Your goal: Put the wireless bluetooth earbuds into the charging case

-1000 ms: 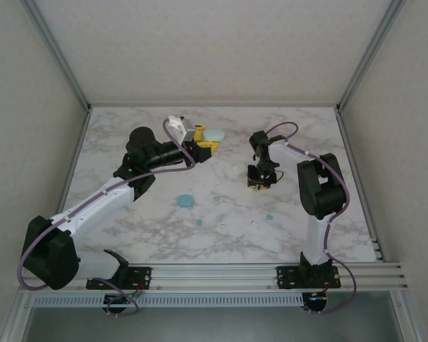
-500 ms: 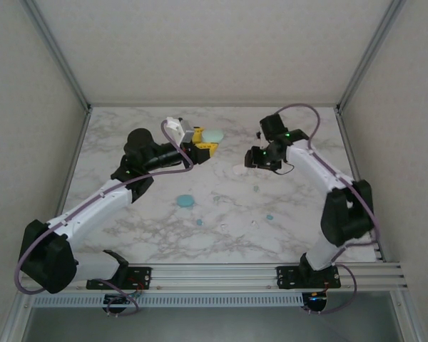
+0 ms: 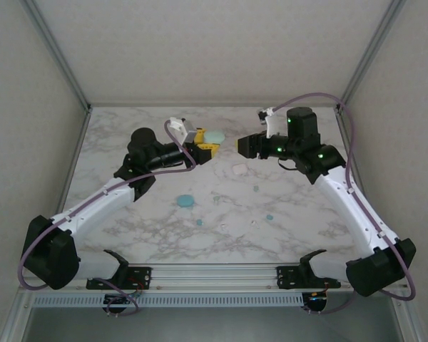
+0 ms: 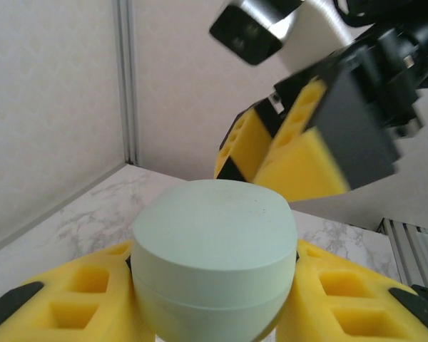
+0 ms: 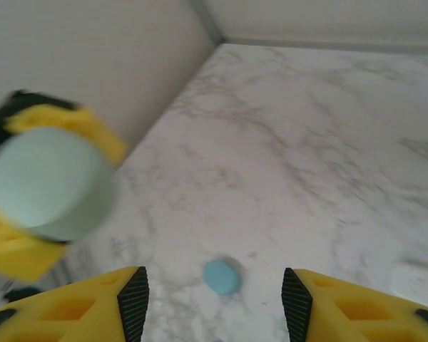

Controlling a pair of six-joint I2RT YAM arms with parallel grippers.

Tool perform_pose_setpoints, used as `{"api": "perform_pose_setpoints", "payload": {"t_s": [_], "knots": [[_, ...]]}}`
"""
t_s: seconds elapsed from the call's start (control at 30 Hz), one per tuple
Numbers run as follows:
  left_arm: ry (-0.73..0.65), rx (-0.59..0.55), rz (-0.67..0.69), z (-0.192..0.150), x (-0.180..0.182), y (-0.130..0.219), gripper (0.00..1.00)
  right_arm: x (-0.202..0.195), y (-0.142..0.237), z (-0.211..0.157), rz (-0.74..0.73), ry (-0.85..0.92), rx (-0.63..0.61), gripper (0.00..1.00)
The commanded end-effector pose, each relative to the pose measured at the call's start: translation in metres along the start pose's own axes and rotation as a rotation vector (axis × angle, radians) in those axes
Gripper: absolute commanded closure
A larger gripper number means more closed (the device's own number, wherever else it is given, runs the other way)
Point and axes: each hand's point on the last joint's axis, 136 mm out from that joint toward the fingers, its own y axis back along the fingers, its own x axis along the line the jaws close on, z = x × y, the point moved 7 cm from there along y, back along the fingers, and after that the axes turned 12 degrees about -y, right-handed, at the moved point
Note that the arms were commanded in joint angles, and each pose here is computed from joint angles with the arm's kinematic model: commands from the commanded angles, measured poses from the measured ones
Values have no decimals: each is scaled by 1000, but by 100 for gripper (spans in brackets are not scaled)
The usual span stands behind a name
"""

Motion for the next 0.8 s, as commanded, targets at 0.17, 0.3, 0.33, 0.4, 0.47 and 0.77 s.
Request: {"api": "perform_pose_setpoints", "payload": {"t_s": [0.17, 0.3, 0.33, 0.4, 0.47, 0.77], "knots": [[-42, -69, -26, 22, -1, -3, 67, 26, -7, -2, 205, 84, 101, 44], [-43, -67, -37, 23, -2, -4, 67, 27, -9, 1, 211, 71, 85, 44], [-43, -65, -39, 23, -3, -4, 68, 28, -10, 2, 211, 64, 85, 43], [-44, -64, -42, 23, -3, -3, 67, 27, -11, 6, 196, 56, 70, 44], [-44, -64, -44, 24, -4, -3, 68, 23, -14, 10, 156, 39, 55, 44], [-38, -50, -56, 21, -7, -2, 68, 23, -22, 16, 187, 3, 52, 45]]}}
